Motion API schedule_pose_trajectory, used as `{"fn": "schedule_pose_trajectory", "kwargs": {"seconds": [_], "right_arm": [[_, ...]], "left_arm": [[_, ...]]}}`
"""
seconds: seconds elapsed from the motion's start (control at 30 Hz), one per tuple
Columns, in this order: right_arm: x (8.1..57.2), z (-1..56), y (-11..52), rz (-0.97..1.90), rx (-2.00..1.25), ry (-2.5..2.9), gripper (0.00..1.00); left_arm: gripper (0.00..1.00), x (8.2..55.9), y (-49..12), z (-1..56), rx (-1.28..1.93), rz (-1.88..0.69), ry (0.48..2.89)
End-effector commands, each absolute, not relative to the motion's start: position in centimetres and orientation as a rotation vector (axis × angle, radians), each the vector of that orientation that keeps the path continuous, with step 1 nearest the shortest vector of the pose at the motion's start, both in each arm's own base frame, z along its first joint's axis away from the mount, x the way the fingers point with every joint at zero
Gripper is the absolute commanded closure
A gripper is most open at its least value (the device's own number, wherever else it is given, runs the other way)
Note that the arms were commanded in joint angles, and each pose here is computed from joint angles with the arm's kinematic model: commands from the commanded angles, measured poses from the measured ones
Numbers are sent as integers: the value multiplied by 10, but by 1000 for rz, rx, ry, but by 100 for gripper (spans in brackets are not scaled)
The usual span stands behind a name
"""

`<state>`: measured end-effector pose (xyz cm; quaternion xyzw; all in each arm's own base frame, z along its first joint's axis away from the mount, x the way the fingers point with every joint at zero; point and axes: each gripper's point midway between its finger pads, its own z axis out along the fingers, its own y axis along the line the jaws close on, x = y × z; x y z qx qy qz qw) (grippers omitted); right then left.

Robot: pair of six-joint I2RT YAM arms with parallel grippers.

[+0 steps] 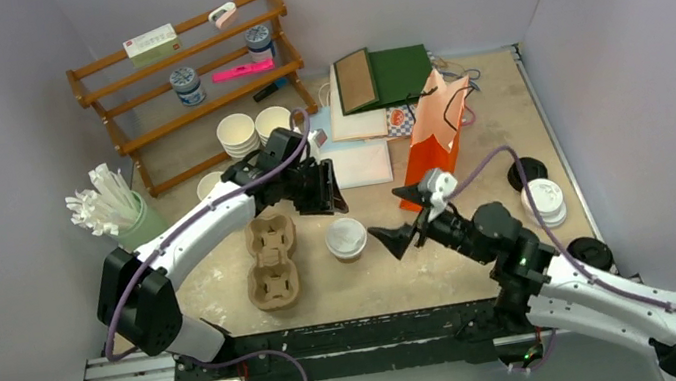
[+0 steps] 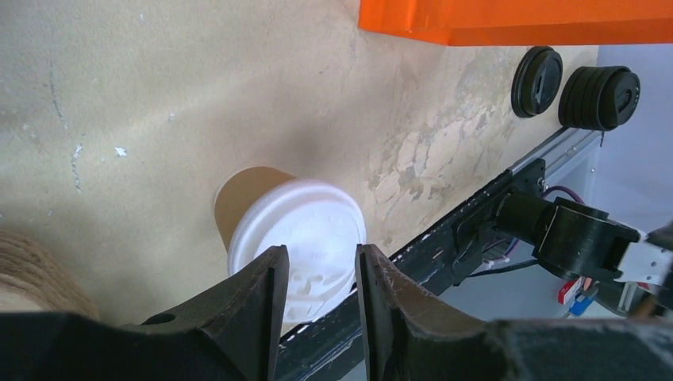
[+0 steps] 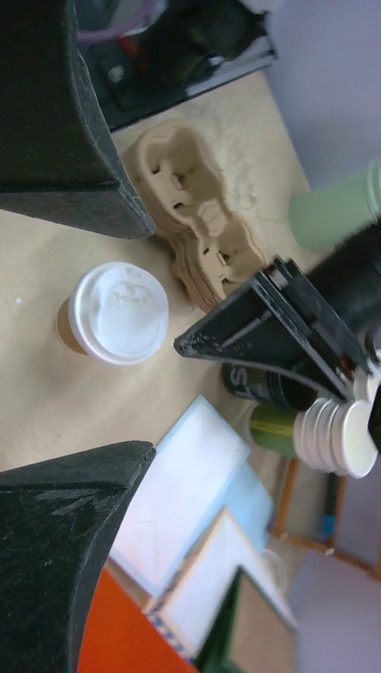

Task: Pack the takeout coffee
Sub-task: Adjust the cup lid on the coffee cup.

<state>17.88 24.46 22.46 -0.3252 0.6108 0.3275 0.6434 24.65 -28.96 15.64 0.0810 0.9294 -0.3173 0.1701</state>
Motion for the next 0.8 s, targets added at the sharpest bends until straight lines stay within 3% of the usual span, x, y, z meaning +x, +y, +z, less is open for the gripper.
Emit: {"fn": "schedule_pose_trajectory", "kwargs": {"seconds": [0.0, 0.23, 0.37, 0.4, 0.53, 0.77], "right_arm": [[187, 189, 220, 675, -445, 1938, 1], [174, 178, 227, 556, -171, 2479, 1], [168, 204, 248, 734, -83, 2490, 1], [172, 203, 241, 690, -10, 2509, 3], [174, 197, 240, 677, 252, 2628, 30], [180, 163, 267, 823, 606, 2644, 37]], "left_arm": [[60, 260, -290, 166, 267, -890, 2582], [54, 260, -282, 165, 290, -874, 2579], [52, 258, -274, 164, 290, -879, 2573], [51, 257, -273, 162, 291, -886, 2573], [51, 255, -273, 154, 285, -923, 2577], [51, 251, -277, 141, 303, -987, 2589]]}}
